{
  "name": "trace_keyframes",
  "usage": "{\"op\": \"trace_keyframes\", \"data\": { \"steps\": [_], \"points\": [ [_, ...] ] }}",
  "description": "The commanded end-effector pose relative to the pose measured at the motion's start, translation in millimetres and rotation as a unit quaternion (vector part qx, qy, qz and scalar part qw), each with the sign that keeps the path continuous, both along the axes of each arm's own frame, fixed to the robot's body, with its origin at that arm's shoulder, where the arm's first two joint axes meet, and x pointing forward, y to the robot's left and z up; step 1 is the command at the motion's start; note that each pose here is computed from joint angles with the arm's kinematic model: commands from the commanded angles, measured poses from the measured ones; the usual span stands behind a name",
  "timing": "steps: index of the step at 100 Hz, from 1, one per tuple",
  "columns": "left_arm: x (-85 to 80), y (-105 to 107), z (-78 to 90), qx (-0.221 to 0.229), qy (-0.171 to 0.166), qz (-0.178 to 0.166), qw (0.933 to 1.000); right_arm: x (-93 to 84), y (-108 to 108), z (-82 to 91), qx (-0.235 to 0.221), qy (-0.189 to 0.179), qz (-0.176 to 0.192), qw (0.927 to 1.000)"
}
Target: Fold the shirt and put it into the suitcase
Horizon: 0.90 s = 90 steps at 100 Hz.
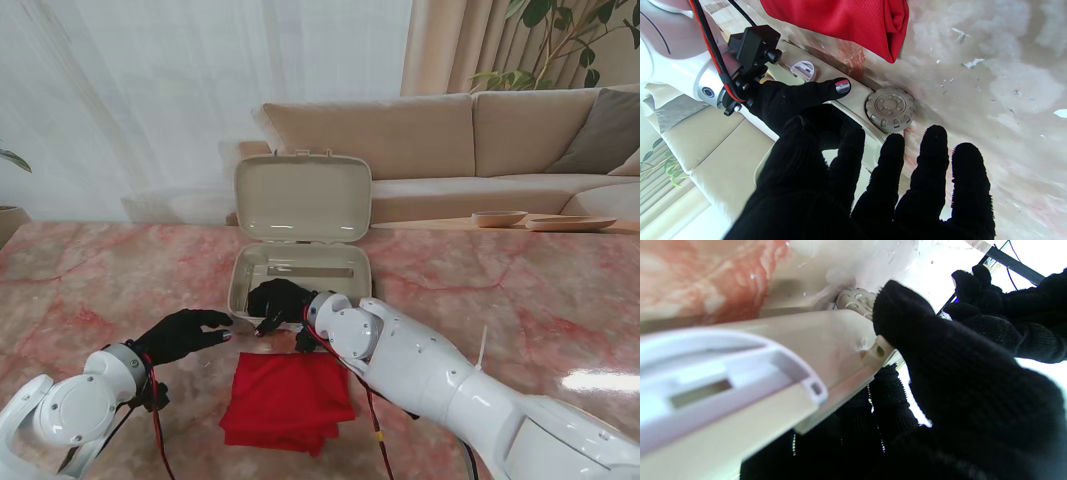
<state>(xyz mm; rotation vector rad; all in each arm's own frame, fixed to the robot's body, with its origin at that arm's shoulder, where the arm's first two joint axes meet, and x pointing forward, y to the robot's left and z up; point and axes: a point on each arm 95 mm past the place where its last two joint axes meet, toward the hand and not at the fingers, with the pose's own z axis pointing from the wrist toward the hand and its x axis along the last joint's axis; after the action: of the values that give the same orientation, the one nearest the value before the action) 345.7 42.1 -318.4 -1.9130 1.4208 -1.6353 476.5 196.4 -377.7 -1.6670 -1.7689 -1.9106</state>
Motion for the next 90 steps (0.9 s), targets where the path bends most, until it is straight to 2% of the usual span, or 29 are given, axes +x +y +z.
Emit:
{"op": "trace_keyframes", "data": {
  "steps": [1, 68, 90],
  "points": [
    [-2.8, 1.1, -6.1, 0.0, 0.009, 0.004, 1.0, -7.2, -1.4, -13.0, -0.013, 0.018, 0.006, 0.9997],
    [0.2, 1.9, -7.6, -0.001, 0.008, 0.002, 1.0, -9.6, -6.5, -9.4, 0.003, 0.03, -0.019, 0.9994],
    [1.4, 1.6, -8.1, -0.001, 0.006, 0.001, 1.0, -10.4, -11.1, -4.6, 0.007, 0.022, -0.031, 0.9992]
  ]
}}
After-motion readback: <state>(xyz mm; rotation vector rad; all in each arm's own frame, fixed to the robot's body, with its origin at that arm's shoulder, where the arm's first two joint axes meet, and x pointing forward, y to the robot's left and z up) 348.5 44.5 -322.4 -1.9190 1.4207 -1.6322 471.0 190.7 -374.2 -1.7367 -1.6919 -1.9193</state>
